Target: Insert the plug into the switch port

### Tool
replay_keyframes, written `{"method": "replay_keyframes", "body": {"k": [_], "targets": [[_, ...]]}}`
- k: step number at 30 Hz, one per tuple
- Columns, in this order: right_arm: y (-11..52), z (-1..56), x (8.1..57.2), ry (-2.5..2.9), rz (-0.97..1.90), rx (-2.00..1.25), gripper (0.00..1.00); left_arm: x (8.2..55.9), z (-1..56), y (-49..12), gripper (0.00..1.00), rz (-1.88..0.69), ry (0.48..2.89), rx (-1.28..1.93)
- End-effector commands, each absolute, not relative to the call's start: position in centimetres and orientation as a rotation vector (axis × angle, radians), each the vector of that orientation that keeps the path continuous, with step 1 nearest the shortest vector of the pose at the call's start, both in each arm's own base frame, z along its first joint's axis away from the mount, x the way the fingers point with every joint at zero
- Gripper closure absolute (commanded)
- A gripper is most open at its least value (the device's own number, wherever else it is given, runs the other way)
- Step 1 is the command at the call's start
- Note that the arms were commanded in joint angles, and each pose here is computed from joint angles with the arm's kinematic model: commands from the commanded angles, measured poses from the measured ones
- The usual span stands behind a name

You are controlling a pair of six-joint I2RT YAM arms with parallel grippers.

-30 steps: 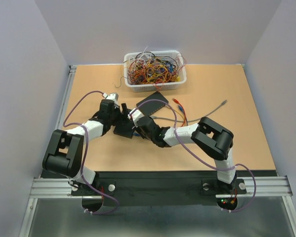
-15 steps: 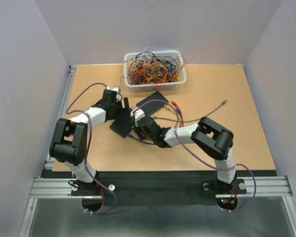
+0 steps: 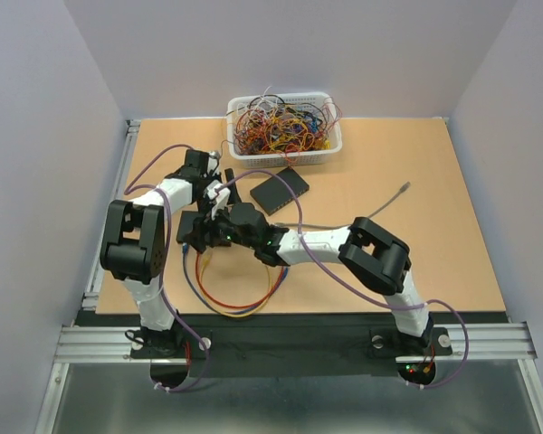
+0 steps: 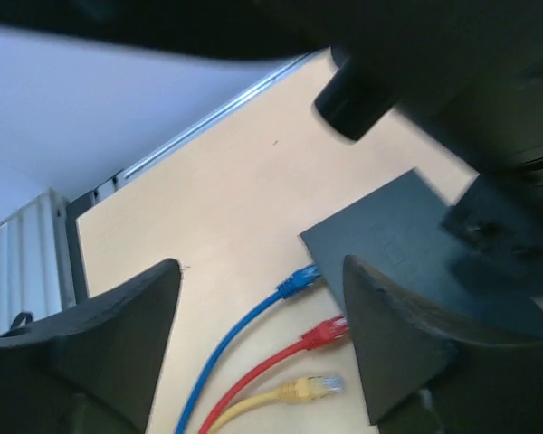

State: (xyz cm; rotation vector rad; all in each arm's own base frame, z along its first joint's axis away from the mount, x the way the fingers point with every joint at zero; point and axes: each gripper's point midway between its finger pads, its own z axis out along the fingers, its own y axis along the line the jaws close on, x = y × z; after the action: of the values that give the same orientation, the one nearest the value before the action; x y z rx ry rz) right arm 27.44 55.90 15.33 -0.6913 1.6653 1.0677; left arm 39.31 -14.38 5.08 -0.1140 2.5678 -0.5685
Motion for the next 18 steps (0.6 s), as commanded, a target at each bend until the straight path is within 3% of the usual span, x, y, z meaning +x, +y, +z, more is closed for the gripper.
{"method": "replay_keyframes", "body": {"k": [1,7,10,18], "targets": [[54.1,20.1,29.3,1.544,0.999,-0.599,0.20,38.6,6.5,-13.6,0.12,-0.541,2.573,-0.127],[49.8,20.1,28.8,1.586,0.908,-0.545,0.17,39.3,8.3,-12.2,0.12,-0.448,2.519,-0.155],[46.6,18.6,28.1,1.646,0.834,-0.536,0.17,39.5,12.0,-11.8,0.12,-0.428,2.420,-0.138],[40.1,11.2,27.0,1.938,0.552,-0.567,0.18,36.1,15.6,-11.7,0.12,-0.406,2.303,-0.101]]}}
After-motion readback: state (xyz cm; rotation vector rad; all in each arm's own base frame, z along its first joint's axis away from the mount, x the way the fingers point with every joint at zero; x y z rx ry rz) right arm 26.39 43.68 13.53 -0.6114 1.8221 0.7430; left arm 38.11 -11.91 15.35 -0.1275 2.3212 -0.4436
